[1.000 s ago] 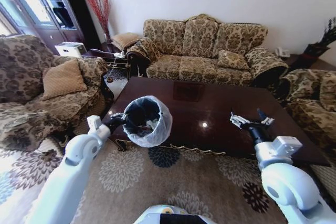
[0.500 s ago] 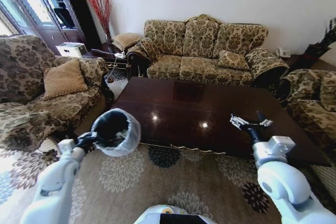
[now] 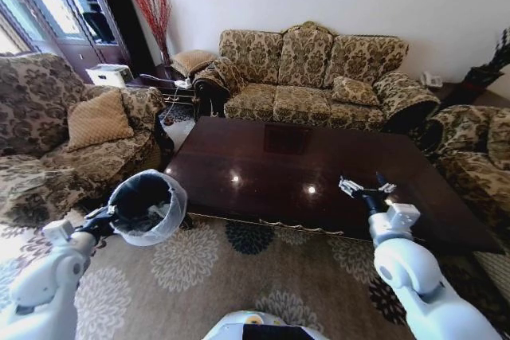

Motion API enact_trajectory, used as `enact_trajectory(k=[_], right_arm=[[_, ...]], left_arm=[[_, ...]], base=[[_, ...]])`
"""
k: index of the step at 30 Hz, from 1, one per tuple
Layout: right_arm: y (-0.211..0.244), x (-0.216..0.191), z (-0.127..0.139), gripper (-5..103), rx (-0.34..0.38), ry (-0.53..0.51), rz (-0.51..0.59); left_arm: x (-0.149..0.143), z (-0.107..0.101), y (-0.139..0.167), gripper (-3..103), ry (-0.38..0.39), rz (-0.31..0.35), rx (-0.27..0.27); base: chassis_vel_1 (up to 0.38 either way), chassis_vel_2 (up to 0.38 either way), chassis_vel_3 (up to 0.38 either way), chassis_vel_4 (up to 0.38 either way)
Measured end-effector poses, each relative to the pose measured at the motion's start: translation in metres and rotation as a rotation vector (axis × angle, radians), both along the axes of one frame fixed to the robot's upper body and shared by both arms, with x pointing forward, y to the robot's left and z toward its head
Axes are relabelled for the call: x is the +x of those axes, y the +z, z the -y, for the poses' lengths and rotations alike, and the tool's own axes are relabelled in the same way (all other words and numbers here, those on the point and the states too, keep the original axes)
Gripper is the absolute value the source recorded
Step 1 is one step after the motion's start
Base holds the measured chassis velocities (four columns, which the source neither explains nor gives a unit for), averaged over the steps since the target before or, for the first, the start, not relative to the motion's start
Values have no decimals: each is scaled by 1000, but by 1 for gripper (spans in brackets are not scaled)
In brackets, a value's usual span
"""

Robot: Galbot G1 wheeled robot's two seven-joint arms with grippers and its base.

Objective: Move to the front of the table and place the trash on the table into the trash bin.

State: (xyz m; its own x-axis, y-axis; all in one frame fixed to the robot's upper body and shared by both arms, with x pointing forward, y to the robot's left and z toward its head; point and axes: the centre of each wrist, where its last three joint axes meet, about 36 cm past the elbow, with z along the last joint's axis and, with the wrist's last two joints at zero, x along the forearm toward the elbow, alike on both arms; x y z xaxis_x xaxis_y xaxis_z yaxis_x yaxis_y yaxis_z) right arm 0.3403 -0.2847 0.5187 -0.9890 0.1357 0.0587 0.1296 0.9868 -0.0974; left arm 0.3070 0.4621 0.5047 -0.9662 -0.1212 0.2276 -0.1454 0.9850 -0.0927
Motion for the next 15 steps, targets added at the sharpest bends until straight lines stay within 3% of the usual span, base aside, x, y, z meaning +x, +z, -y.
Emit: enact_trajectory(k=[2,7,15], right_arm=[[-2,3,2,100,-2,-4,-4],[-4,2,5,100,-8,-14,-12],[-10,1,7,100,2,-34,-6]], left_arm=[[3,10,20,2,-51,41,-18],[0,23,42,2,-91,74,-7],[-19,39,93,2,-150,94,88]], base=[[0,0,0,0],[0,0,0,0],[0,0,0,0]])
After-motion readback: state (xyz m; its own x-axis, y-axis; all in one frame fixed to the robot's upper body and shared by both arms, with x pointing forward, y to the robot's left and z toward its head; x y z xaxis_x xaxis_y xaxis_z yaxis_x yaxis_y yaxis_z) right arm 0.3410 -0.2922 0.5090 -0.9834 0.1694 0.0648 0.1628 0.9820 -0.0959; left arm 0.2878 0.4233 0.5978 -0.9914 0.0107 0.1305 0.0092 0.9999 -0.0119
